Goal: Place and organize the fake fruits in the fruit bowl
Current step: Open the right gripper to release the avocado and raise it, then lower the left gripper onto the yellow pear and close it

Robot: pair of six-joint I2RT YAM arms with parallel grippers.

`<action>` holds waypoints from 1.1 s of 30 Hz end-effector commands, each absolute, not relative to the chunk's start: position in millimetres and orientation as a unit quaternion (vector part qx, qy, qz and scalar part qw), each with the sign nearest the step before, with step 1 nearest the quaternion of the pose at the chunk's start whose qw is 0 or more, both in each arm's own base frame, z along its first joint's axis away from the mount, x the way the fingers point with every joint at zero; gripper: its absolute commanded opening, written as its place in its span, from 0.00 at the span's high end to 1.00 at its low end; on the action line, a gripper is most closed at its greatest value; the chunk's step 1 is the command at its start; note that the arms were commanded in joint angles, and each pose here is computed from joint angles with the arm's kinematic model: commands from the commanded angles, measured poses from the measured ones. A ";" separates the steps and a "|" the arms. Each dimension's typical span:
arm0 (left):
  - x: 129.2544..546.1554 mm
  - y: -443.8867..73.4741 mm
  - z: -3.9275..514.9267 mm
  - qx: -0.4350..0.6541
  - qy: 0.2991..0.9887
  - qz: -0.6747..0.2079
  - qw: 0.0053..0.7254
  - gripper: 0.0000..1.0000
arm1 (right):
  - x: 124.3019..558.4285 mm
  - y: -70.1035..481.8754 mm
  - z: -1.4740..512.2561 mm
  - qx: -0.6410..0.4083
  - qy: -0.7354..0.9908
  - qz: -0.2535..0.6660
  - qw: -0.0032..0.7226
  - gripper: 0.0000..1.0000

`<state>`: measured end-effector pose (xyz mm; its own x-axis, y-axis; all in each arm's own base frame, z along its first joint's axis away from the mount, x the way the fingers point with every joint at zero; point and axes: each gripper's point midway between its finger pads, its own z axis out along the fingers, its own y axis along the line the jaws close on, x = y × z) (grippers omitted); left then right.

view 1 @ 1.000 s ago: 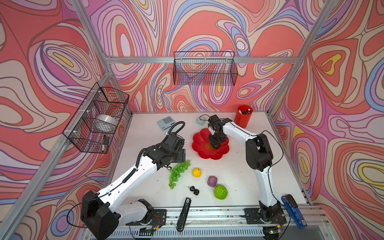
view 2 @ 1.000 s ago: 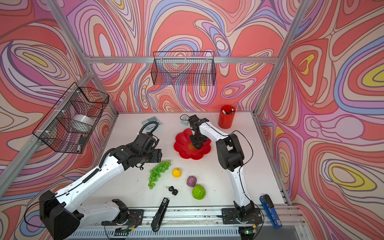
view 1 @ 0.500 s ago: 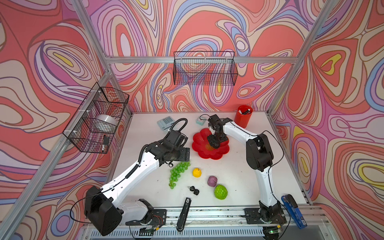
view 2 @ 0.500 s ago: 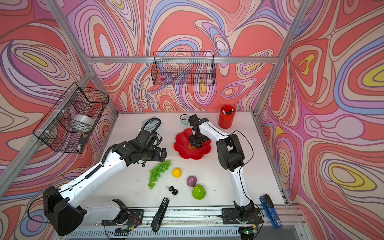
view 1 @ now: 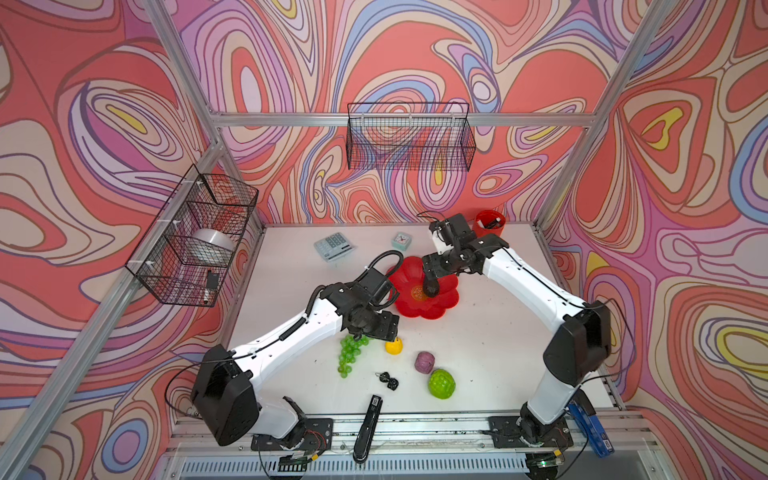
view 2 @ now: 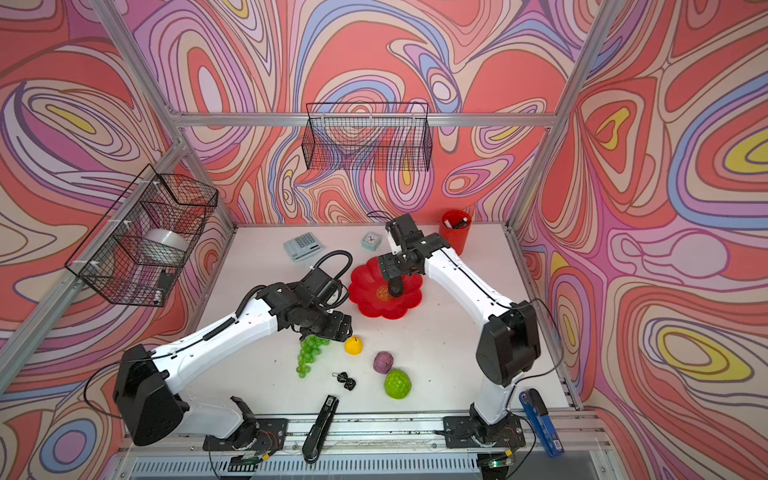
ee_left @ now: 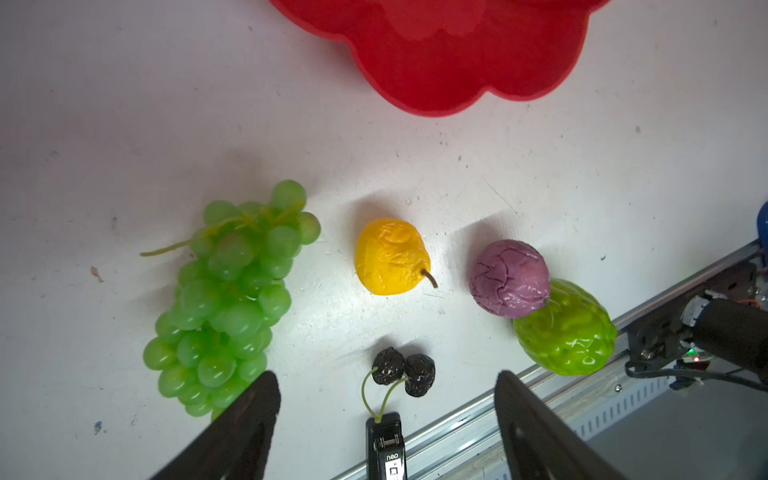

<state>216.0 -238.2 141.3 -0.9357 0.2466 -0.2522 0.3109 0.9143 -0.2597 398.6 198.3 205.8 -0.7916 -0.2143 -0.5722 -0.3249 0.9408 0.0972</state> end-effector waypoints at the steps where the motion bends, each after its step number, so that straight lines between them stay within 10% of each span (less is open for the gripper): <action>1: 206.5 -240.7 138.5 0.164 0.974 -0.129 0.085 0.15 | 404.3 181.6 210.1 -0.095 0.936 0.140 0.308 0.19; 33: 231.6 -269.9 47.6 0.260 0.965 -0.026 0.007 0.31 | 393.1 159.3 163.1 -0.038 0.941 0.167 0.292 0.34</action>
<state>227.4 -269.6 55.3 -0.8766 0.4805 -0.0270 0.4811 0.8733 -0.0772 394.7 158.0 159.2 -0.8324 0.0206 -0.5538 -0.1594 0.9482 0.2749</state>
